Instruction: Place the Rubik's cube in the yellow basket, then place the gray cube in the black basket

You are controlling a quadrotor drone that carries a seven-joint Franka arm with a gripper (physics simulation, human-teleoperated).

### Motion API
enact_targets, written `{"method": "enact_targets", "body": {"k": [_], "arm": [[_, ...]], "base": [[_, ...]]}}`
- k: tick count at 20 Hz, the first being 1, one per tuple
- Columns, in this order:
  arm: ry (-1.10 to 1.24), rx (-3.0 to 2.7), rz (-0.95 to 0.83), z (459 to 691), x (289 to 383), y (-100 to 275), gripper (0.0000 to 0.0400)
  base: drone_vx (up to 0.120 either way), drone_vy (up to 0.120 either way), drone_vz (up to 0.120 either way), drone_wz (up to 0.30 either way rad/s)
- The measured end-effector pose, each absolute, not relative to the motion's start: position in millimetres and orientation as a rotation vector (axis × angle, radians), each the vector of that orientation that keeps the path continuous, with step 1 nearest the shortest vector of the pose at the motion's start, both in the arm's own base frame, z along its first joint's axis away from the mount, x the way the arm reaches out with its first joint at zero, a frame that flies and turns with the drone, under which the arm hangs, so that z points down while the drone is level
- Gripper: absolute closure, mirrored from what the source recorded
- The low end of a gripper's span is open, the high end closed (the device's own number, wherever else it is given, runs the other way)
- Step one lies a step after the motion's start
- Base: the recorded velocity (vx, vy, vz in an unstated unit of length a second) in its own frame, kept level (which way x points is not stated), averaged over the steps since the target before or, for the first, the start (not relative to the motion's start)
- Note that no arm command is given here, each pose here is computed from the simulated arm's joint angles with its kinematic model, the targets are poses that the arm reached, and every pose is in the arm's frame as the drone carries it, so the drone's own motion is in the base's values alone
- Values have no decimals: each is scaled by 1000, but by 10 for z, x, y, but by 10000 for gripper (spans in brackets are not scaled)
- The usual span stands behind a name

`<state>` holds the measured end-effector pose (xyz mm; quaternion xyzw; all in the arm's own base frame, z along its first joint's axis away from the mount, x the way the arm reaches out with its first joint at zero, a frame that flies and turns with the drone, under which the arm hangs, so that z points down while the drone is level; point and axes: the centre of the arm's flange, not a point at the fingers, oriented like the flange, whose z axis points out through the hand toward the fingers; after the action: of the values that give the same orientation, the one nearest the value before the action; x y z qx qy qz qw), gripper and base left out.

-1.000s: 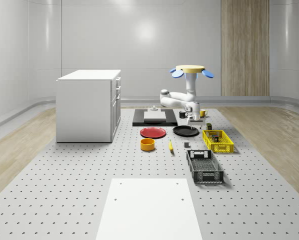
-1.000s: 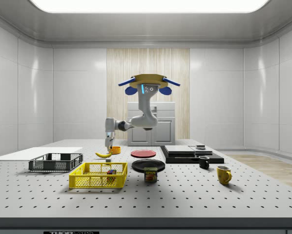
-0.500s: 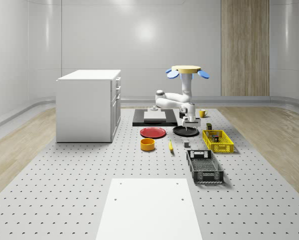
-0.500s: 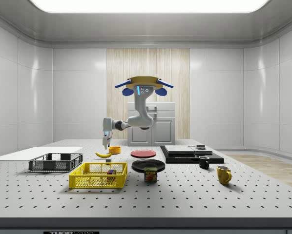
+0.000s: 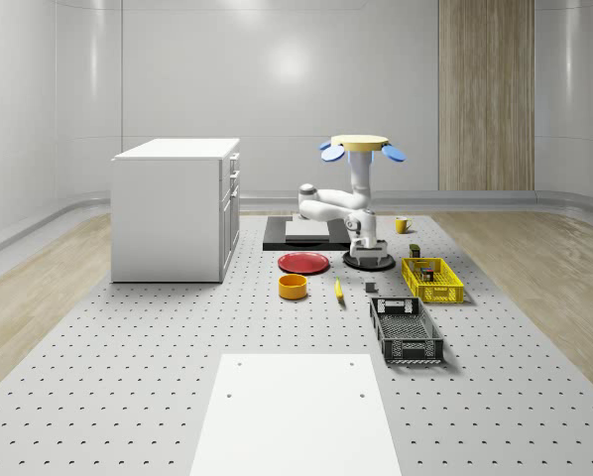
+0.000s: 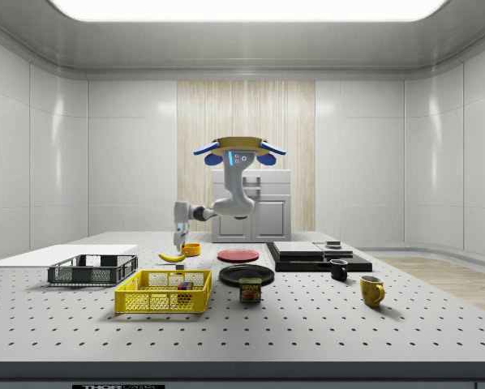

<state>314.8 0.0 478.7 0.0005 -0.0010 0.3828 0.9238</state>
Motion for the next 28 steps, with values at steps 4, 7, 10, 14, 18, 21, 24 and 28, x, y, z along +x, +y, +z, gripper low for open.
{"method": "enact_targets", "body": {"k": [4, 7, 10, 14, 18, 21, 24, 28], "arm": [[-2, 1, 786, 4787, 3148, 0, 0], [-2, 1, 786, 4787, 3147, 0, 0], [-2, 1, 786, 4827, 3147, 0, 0], [-2, 1, 786, 4965, 3147, 1, 0], [-2, 1, 786, 5135, 3147, 1, 0], [-2, 1, 786, 5222, 3147, -12, 0], [-2, 1, 786, 5272, 3151, -25, 0], [-2, 1, 786, 5304, 3184, -33, 0]], "base": [[0, 0, -120, 0], [0, 0, -120, 0], [0, 0, -13, 0], [0, 0, 0, 0], [0, 0, 0, 0], [0, 0, 0, 0], [0, 0, 0, 0], [0, 0, 0, 0]]}}
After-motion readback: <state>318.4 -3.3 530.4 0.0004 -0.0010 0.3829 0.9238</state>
